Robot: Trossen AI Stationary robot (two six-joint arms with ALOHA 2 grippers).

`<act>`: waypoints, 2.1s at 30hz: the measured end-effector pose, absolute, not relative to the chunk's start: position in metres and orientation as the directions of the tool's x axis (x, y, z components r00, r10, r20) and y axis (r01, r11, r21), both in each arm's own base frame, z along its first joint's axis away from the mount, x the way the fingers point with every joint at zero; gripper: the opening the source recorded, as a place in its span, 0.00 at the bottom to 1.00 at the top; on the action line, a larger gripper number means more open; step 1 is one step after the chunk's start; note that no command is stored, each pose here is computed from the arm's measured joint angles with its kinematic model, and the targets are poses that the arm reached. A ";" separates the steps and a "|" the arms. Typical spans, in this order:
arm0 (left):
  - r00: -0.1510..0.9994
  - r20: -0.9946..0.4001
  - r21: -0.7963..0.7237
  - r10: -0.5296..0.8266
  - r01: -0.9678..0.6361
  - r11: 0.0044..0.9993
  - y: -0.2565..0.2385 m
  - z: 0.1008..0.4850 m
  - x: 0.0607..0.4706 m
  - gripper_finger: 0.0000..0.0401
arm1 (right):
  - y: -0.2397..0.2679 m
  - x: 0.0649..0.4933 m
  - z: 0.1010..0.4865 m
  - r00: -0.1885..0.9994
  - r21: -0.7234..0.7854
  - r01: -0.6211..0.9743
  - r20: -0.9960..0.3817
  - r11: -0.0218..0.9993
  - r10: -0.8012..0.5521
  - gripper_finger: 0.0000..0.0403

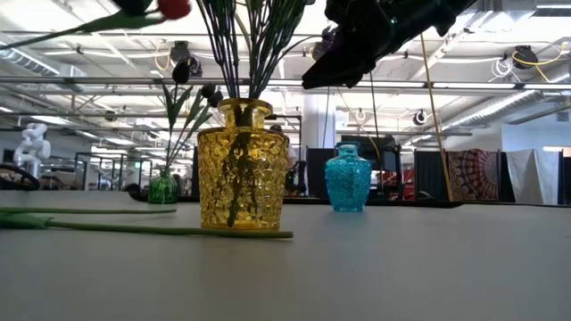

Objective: Sort flowers into vase by color
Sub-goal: Put the top pink flower into the blue vase

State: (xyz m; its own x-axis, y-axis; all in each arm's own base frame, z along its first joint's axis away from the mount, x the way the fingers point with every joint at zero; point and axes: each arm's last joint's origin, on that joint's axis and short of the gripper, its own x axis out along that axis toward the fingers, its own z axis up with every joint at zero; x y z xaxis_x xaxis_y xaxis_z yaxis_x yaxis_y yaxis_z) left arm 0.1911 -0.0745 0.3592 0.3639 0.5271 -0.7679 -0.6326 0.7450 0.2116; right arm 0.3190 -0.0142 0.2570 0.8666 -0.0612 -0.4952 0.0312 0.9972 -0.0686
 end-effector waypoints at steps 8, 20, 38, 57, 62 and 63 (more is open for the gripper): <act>0.464 -0.535 0.388 0.705 -0.606 0.694 -0.060 0.387 0.200 0.04 | -0.019 0.316 0.263 0.876 -0.058 0.058 -0.475 0.997 -0.078 0.33; 0.503 -0.357 0.497 0.787 -0.610 0.616 -0.029 0.409 0.233 0.04 | -0.036 0.286 0.305 0.926 -0.114 0.112 -0.349 0.987 -0.145 0.33; 0.863 -0.157 0.340 0.480 -0.409 0.847 0.063 0.456 0.264 0.04 | -0.056 0.239 0.346 0.945 -0.357 0.157 -0.218 0.921 -0.245 0.33; 0.959 -0.081 0.327 0.272 -0.233 0.916 0.154 0.410 0.330 0.04 | -0.120 0.180 0.311 0.907 -0.405 0.268 -0.200 0.874 -0.371 0.33; 0.974 -0.072 0.324 0.214 -0.181 0.929 0.161 0.395 0.347 0.04 | -0.129 0.175 0.297 0.922 -0.324 0.311 -0.128 0.894 -0.367 0.33; 0.978 -0.066 0.324 0.199 -0.168 0.931 0.161 0.393 0.350 0.04 | -0.129 0.175 0.295 0.923 -0.296 0.324 -0.108 0.899 -0.368 0.33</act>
